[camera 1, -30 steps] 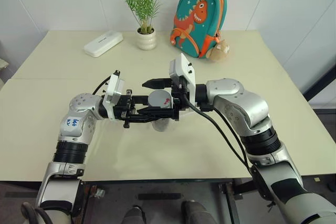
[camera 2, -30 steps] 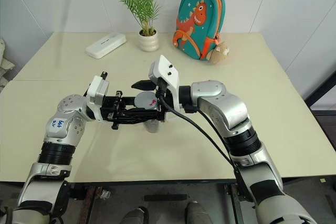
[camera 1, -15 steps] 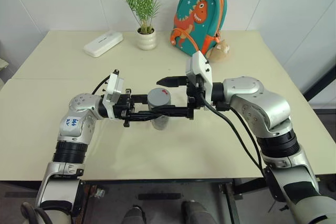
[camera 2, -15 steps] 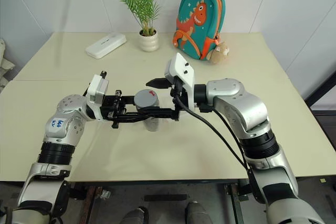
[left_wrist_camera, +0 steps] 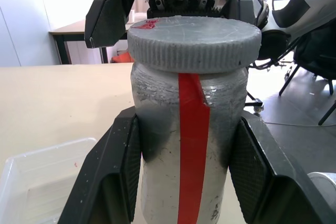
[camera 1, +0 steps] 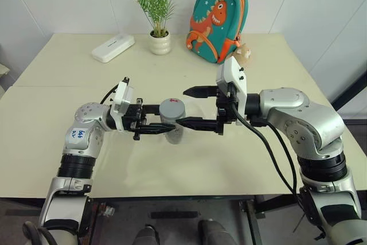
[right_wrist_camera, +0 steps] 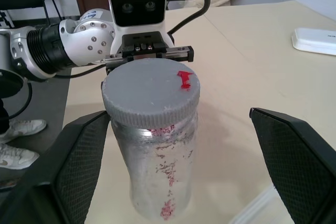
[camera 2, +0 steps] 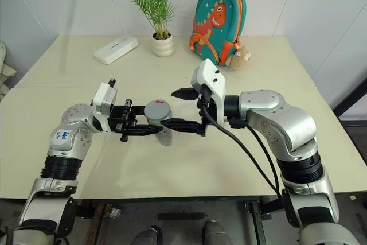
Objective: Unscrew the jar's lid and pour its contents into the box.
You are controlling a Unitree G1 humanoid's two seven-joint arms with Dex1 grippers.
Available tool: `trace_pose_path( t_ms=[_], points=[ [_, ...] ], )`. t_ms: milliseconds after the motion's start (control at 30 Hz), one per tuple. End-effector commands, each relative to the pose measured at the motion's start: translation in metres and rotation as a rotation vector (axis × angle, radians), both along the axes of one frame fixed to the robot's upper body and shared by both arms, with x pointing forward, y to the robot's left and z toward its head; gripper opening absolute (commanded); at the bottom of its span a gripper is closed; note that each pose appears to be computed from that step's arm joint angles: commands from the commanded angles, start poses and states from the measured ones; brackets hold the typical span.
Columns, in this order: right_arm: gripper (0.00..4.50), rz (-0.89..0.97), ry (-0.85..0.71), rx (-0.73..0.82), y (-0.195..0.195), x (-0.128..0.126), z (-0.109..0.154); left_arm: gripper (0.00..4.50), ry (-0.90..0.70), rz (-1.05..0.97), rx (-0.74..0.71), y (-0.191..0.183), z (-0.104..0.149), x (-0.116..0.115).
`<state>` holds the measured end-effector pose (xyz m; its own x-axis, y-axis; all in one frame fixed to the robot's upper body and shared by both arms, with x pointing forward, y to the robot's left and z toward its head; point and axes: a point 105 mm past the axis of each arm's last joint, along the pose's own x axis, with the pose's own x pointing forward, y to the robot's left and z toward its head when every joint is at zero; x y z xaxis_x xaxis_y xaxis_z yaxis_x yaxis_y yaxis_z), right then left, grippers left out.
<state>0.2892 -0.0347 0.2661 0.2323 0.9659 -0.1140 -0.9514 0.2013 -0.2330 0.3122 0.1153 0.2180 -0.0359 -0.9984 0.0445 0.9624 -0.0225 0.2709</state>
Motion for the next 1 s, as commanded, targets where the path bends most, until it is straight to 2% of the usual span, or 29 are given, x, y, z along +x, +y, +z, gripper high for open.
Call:
trace_pose_path(
  t_ms=[33, 300, 467, 700, 1000],
  points=[
    [4.48, 0.054, -0.097, 0.083, 0.008, -0.015, 0.031, 1.95, -0.030, -0.017, 0.012, -0.002, 0.004, -0.002],
    [4.48, 0.118, -0.081, 0.084, 0.017, -0.026, 0.030, 1.95, -0.032, -0.028, 0.016, -0.004, 0.003, -0.004],
    [4.48, 0.138, -0.056, 0.051, 0.017, -0.031, 0.021, 1.95, -0.026, -0.026, 0.021, -0.004, 0.003, -0.002],
    [4.48, 0.113, -0.052, 0.025, 0.012, -0.028, 0.015, 1.95, -0.030, 0.013, -0.013, -0.003, 0.015, 0.009],
    [4.48, 0.070, -0.088, 0.069, 0.019, -0.016, 0.024, 1.95, -0.043, -0.008, 0.033, -0.003, 0.009, 0.007]
  ],
)
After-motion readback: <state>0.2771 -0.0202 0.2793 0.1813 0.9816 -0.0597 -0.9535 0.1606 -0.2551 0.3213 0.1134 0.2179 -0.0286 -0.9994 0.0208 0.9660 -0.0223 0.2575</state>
